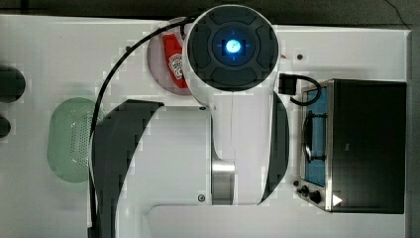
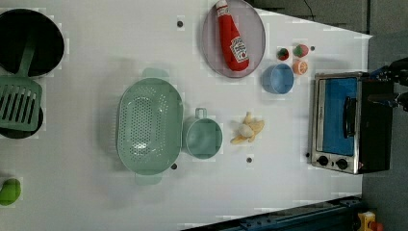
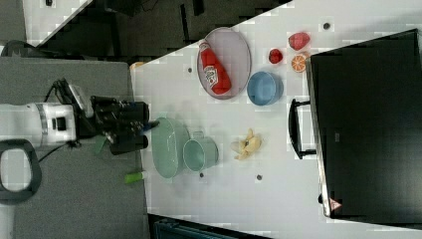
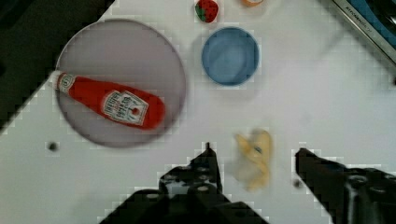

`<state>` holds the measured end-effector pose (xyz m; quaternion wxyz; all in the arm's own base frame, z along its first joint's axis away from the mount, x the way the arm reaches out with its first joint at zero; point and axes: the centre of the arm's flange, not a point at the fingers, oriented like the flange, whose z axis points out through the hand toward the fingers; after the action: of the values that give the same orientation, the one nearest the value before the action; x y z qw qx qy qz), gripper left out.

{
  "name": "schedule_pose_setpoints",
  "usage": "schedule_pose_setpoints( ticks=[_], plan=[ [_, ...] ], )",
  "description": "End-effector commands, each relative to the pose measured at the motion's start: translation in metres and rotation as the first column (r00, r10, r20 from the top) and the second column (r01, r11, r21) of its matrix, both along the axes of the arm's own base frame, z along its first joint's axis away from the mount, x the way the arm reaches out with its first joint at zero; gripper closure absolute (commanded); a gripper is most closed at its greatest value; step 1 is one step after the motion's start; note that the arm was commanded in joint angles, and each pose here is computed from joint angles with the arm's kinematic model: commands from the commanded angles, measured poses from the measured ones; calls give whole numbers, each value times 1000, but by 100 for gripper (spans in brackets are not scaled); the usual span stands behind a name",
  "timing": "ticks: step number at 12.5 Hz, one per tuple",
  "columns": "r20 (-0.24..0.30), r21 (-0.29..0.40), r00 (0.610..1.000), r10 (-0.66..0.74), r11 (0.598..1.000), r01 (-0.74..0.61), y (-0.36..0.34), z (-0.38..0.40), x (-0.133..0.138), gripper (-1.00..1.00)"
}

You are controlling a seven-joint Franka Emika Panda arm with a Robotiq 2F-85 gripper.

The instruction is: Pick banana from table and place on oven.

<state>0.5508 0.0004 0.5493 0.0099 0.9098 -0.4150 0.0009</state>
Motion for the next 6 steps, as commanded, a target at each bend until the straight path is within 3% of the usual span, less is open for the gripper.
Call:
schedule_pose_setpoints(
  ticks=[1,3,6],
  plan=[
    [20,3,1000,-8,1000,8,-11,74,-156,-59],
    [21,4,1000,-9,1000,9,-11,74,-156,-99],
    [-10,2,1000,-5,1000,5,-9,60,-148,-100]
  ],
)
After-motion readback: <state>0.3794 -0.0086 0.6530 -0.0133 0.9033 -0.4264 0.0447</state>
